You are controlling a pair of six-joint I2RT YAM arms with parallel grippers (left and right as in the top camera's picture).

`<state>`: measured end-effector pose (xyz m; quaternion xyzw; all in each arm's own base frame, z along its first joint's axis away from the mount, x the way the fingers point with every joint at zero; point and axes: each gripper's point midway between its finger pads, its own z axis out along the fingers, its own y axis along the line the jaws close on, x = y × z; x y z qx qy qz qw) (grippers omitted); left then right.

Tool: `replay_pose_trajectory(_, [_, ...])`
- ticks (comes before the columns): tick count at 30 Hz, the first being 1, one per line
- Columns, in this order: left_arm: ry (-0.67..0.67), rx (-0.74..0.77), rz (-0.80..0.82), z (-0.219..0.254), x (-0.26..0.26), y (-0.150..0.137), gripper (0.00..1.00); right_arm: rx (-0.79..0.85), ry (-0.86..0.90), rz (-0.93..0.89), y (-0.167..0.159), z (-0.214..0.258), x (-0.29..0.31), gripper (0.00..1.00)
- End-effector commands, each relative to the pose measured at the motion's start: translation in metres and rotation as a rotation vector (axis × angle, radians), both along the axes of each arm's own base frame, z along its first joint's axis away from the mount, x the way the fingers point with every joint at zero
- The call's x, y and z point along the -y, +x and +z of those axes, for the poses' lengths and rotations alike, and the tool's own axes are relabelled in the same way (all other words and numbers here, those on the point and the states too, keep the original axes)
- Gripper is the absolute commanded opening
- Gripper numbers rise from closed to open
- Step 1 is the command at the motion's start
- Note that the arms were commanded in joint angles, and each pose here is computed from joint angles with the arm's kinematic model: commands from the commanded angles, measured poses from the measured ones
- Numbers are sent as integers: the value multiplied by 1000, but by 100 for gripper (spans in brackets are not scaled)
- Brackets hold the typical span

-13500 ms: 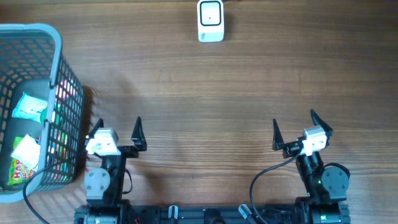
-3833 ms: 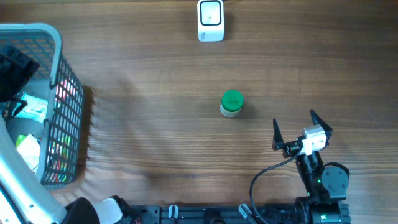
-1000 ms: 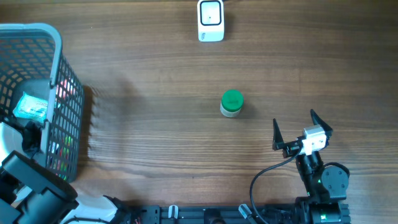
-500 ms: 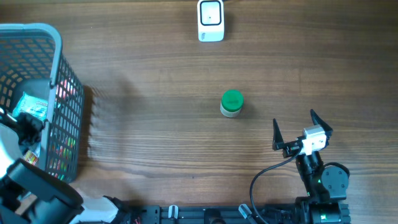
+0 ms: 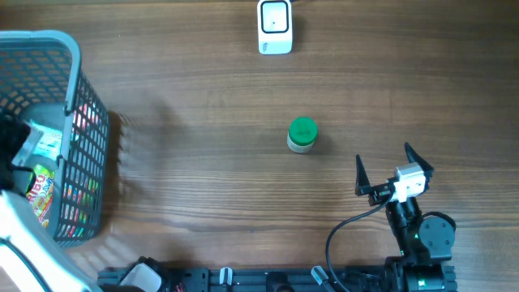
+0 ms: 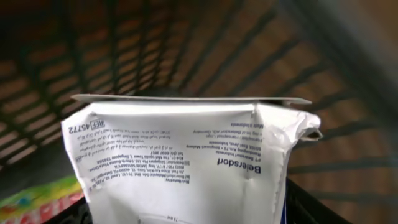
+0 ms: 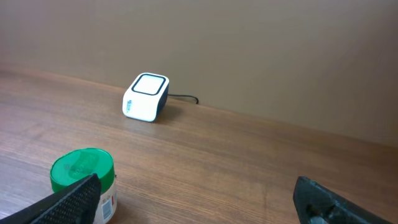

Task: Scan the item barcode
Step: 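Place the white packet on the table left of the jar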

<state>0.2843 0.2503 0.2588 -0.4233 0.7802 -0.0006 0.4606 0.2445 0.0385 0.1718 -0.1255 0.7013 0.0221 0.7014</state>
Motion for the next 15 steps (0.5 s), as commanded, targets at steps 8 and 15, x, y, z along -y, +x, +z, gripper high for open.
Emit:
replay_pose_trajectory(8, [-167,603,-474,168,160,7,66,9,-9,-11,0,1,2,100])
replay_pose_trajectory(15, [-380,382,-735,115,272,33,65,9,-9,-11,0,1,2,100])
